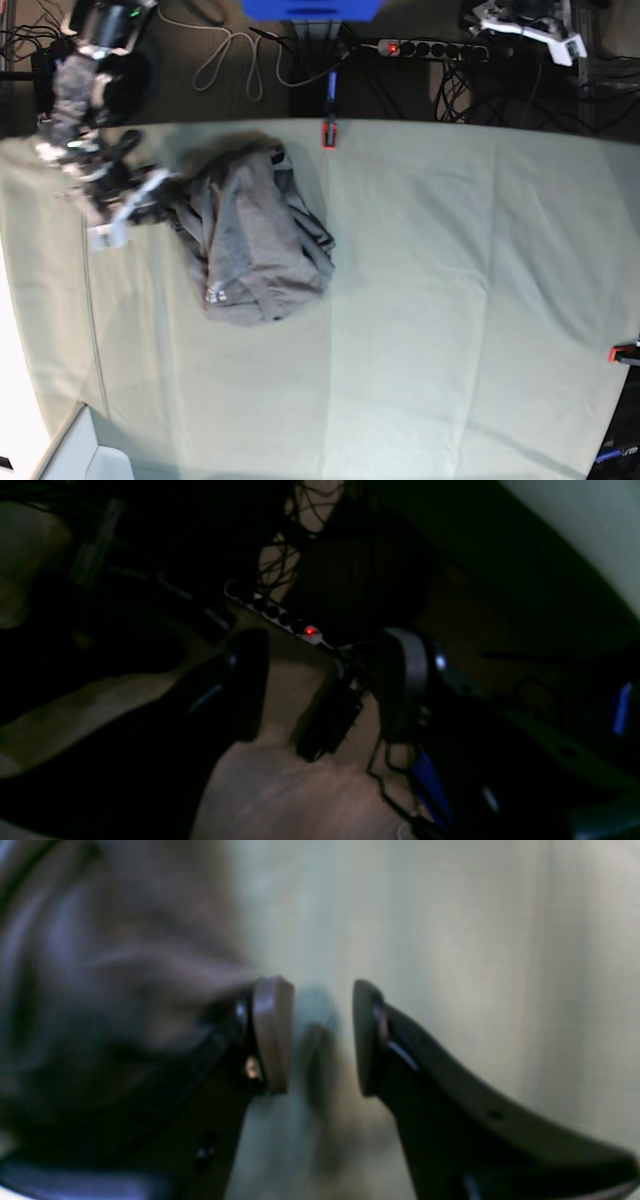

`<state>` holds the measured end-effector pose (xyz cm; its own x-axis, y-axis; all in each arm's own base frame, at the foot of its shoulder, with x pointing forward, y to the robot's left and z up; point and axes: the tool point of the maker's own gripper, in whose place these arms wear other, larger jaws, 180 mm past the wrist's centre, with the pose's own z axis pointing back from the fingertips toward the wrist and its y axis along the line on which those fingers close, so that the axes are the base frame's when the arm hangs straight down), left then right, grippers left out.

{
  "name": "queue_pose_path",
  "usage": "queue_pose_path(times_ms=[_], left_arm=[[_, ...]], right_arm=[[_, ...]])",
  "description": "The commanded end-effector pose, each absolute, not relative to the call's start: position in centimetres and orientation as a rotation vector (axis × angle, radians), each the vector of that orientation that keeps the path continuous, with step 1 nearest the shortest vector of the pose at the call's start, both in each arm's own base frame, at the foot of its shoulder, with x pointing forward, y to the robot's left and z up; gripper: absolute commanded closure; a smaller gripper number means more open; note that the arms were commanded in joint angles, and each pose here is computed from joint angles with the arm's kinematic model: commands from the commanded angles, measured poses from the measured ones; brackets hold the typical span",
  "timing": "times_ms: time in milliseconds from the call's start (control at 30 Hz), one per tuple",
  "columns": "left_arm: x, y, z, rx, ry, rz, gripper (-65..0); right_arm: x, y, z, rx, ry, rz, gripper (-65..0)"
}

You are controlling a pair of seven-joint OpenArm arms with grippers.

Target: Layout the t-shirt on the table in an organized manner, then fold the t-shirt properly

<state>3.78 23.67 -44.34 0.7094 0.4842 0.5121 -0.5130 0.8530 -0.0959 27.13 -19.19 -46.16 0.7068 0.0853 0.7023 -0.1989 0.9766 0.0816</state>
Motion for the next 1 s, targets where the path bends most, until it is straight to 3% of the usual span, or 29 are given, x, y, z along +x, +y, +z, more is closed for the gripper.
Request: queue_pose_path(times_ms=[0, 400, 533, 767, 867, 967], left_arm=[[3.2, 24.3, -43.8, 0.074, -0.560, 0.549, -33.0], [1.5, 27.5, -43.1, 0.162, -0.551, 0.579, -33.0], [1.7, 27.5, -43.1, 0.160, -0.554, 0.576, -33.0], [1.5, 27.2, -45.6, 0.144, -0.516, 0.612, -32.4], [1.0, 27.1, -48.7, 0.133, -0.457, 0.659, -23.7], [0.6, 26.6, -51.9, 0.116, -0.395, 0.711, -11.2]], right_arm=[[27.9, -18.9, -45.1, 0.168, -0.812, 0.180, -19.4], [22.3, -8.2, -45.3, 0.337, -0.765, 0.416, -19.4], [21.4, -8.9, -45.3, 0.332, -0.778, 0.387, -19.4], [18.9, -16.4, -46.3, 0.190, -0.735, 0.219, -18.7], [16.2, -18.8, -47.0, 0.146, -0.694, 0.142, -18.0], [13.2, -20.0, -47.7, 0.121, -0.647, 0.075, -11.5]])
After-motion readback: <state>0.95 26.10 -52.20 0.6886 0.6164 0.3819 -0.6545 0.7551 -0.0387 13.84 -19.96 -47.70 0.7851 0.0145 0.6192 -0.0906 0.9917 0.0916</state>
